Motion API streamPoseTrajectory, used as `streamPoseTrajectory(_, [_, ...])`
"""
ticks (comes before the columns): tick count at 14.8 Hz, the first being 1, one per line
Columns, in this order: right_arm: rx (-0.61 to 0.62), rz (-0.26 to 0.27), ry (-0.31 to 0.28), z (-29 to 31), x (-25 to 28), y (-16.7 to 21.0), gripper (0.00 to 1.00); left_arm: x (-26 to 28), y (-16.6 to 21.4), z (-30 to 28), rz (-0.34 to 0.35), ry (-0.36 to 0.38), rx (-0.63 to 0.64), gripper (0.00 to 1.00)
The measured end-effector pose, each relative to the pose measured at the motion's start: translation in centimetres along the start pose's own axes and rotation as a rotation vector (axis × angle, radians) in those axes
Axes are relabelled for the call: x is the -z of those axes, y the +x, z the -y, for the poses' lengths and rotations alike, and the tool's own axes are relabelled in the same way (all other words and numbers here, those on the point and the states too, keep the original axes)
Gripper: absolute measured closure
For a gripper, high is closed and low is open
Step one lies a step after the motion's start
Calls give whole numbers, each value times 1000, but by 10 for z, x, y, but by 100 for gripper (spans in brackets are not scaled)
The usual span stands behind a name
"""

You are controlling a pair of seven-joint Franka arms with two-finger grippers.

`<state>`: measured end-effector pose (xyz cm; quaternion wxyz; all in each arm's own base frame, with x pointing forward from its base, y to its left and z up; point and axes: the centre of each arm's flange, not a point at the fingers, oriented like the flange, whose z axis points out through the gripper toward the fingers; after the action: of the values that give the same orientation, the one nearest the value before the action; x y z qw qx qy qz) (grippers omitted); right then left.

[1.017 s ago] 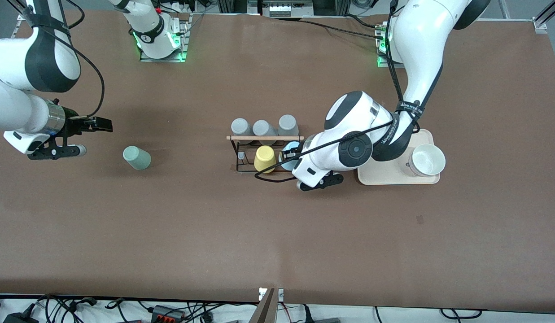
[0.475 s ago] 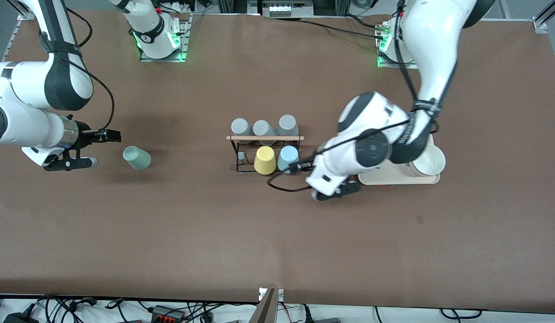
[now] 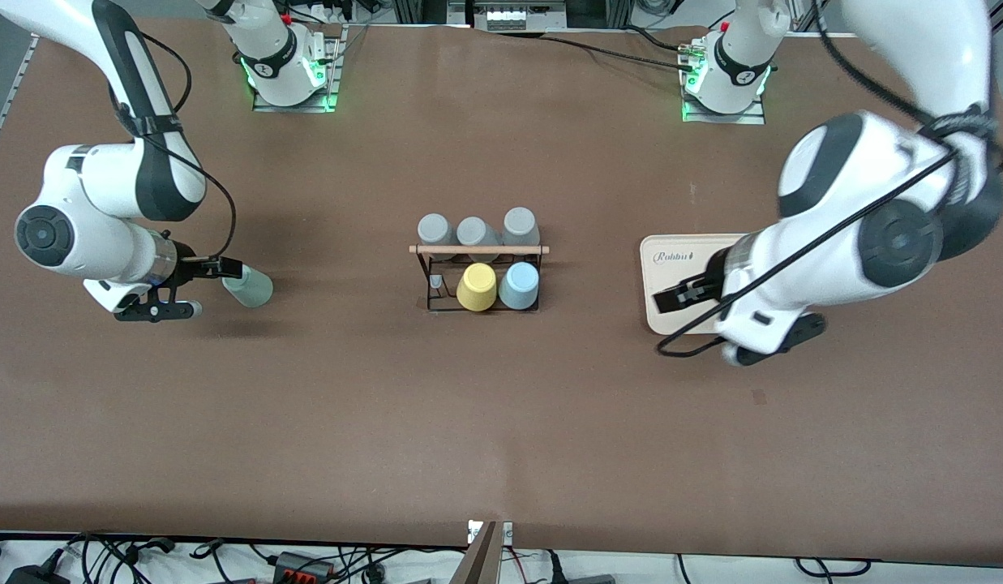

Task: Hang scattered cups on rack with three cups
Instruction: 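Withdraw the left gripper while the right gripper grasps the mint cup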

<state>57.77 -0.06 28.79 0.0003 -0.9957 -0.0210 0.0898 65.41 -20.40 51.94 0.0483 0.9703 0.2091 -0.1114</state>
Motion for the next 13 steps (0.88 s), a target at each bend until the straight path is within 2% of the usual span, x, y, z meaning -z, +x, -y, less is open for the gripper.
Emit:
streamPoseTrajectory(2, [-1, -24, 0, 1, -18, -5, 0, 25, -17, 11, -33, 53, -1, 0])
streamPoseTrajectory(5, [-2, -42, 0, 2, -35, -12, 0, 36, -38, 21, -6, 122, -10, 0])
streamPoseTrajectory(9, [-26, -57, 1, 3, -43, -14, 0, 41, -25, 38, 3, 122, -101, 0])
streamPoseTrajectory(13, [-29, -78, 4, 3, -59, -10, 0, 45, -23, 45, 7, 124, -113, 0])
